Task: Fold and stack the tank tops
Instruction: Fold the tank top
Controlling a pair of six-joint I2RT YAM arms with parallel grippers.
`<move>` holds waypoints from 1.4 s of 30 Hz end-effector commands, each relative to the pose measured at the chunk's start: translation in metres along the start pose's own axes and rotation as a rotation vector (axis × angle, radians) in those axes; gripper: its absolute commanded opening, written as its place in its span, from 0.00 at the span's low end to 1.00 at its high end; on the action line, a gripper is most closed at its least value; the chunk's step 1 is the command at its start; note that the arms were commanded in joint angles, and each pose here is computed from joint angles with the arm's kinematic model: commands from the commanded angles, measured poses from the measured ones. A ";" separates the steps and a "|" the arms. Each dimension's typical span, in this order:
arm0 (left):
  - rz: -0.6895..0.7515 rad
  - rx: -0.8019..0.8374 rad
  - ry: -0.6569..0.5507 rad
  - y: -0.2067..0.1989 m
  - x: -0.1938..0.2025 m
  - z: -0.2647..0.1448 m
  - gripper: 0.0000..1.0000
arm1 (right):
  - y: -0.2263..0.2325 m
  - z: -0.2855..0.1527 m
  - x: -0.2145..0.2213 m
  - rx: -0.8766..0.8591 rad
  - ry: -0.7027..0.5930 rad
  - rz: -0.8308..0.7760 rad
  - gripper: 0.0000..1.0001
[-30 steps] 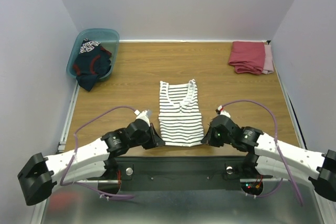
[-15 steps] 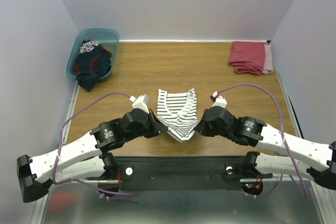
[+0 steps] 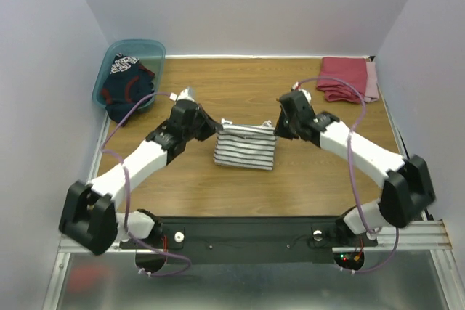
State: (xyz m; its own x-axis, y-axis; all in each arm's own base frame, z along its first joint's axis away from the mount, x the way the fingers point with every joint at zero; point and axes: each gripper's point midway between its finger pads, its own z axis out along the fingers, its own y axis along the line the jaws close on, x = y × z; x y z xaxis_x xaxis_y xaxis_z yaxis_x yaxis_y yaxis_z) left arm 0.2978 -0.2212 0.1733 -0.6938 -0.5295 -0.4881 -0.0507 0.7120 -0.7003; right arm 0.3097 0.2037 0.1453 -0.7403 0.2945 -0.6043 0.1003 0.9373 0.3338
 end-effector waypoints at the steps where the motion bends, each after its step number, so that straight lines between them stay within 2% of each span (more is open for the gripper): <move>1: 0.073 0.125 -0.091 -0.035 -0.057 0.051 0.00 | 0.016 0.051 -0.041 -0.090 0.021 -0.037 0.13; 3: 0.079 0.073 -0.078 -0.016 -0.066 0.089 0.06 | 0.018 0.068 -0.068 -0.100 0.004 -0.013 0.20; 5: 0.079 0.113 -0.091 -0.026 -0.085 0.106 0.14 | 0.011 0.098 -0.069 -0.078 0.038 -0.005 0.36; 6: 0.066 0.107 -0.073 -0.013 -0.089 0.121 0.21 | 0.011 0.103 -0.085 -0.077 0.014 -0.006 0.44; 7: 0.065 0.133 -0.086 -0.019 -0.099 0.123 0.33 | 0.010 0.107 -0.090 -0.071 0.006 -0.012 0.58; 10: 0.083 0.178 -0.174 -0.029 -0.128 0.122 0.69 | 0.005 0.113 -0.106 -0.034 -0.048 -0.028 0.68; 14: 0.085 0.153 -0.217 -0.029 -0.147 0.111 0.69 | 0.009 0.106 -0.108 -0.054 -0.055 -0.042 0.69; 19: 0.070 0.085 -0.219 -0.023 -0.139 0.091 0.62 | 0.020 0.091 -0.092 -0.079 -0.059 -0.078 0.65; 21: 0.074 0.052 -0.188 -0.019 -0.114 0.089 0.49 | 0.028 0.089 -0.082 -0.094 -0.059 -0.104 0.58; 22: 0.070 0.047 -0.175 -0.018 -0.102 0.084 0.39 | 0.038 0.088 -0.076 -0.114 -0.055 -0.121 0.50; 24: 0.073 0.048 -0.146 -0.022 -0.074 0.078 0.23 | 0.045 0.101 -0.062 -0.125 -0.017 -0.146 0.46; 29: 0.070 0.041 -0.078 -0.020 -0.025 0.075 0.06 | 0.039 0.128 -0.051 -0.077 0.011 -0.153 0.42; 32: 0.062 0.016 -0.038 -0.007 -0.012 0.084 0.00 | 0.038 0.140 -0.058 -0.056 -0.001 -0.167 0.41; 42: 0.062 -0.077 0.035 0.031 0.017 0.121 0.00 | 0.028 0.187 -0.062 -0.033 0.034 -0.157 0.40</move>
State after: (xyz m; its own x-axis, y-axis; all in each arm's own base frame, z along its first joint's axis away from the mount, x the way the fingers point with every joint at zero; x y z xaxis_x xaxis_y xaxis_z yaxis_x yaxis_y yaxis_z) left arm 0.3640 -0.2608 0.0803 -0.7376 -0.4550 -0.4989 -0.0686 0.7856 -0.6150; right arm 0.4619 0.2433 0.0414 -0.8053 0.1329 -0.5778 -0.0185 0.9684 0.2486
